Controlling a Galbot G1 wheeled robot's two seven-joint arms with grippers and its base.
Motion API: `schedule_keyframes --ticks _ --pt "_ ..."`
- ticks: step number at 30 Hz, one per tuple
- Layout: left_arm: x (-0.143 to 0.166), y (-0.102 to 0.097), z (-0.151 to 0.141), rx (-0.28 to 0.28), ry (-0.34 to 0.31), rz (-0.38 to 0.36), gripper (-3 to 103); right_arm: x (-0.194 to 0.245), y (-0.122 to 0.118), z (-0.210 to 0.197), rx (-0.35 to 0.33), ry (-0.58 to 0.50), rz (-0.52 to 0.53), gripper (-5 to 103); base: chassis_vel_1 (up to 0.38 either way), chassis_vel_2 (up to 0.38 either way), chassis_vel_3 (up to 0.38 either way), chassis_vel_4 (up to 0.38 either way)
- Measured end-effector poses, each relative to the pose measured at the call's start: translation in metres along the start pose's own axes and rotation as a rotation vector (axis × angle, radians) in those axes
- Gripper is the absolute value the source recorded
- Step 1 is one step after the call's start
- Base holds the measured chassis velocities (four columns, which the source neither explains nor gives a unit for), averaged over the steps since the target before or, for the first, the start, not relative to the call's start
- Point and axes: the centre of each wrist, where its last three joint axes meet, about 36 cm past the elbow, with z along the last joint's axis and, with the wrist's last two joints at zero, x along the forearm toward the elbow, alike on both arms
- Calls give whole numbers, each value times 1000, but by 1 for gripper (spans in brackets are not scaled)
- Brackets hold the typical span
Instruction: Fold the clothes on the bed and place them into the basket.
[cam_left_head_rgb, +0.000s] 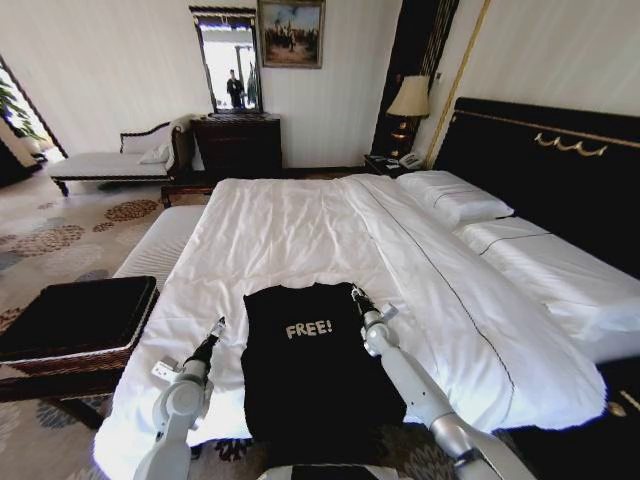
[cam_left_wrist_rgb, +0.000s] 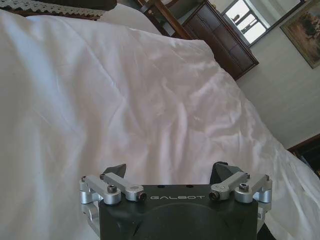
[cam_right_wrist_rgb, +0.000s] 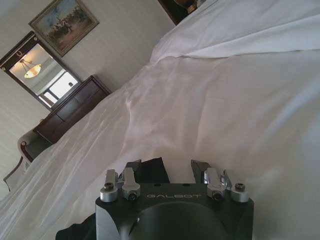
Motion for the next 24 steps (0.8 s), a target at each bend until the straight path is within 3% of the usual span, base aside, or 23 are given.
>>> schedule_keyframes --ticks 2,4,6,8,9,11,12,14,15,16,24 --pt "0 2 -2 2 -1 -2 100 1 2 2 -17 7 2 48 0 0 0 0" --pt "0 3 -3 2 -2 -4 100 1 3 3 -20 9 1 48 0 0 0 0" --pt "0 5 -4 1 -2 -9 100 1 5 5 -24 11 -1 37 0 0 0 0" --pt "0 7 -6 1 -2 -11 100 0 6 6 -24 12 -2 37 0 0 0 0" --pt "0 8 -7 0 -3 -13 100 0 7 6 -21 13 -4 27 0 0 0 0" --pt "-1 10 -9 -1 -4 -17 100 -1 9 7 -14 14 -7 27 0 0 0 0" --pt "-1 11 -10 -2 -5 -18 100 -2 10 8 -10 14 -9 16 0 0 0 0" --pt "-2 11 -11 -3 -6 -18 100 -4 11 8 -5 13 -10 16 0 0 0 0" --pt "-2 11 -12 -3 -7 -18 100 -5 12 8 -2 12 -12 5 0 0 0 0" --pt "-3 11 -12 -3 -7 -17 100 -5 12 8 1 10 -14 2 0 0 0 0" --pt "-17 11 -8 -16 13 -14 100 -3 14 6 34 -43 -57 0 0 0 0 0"
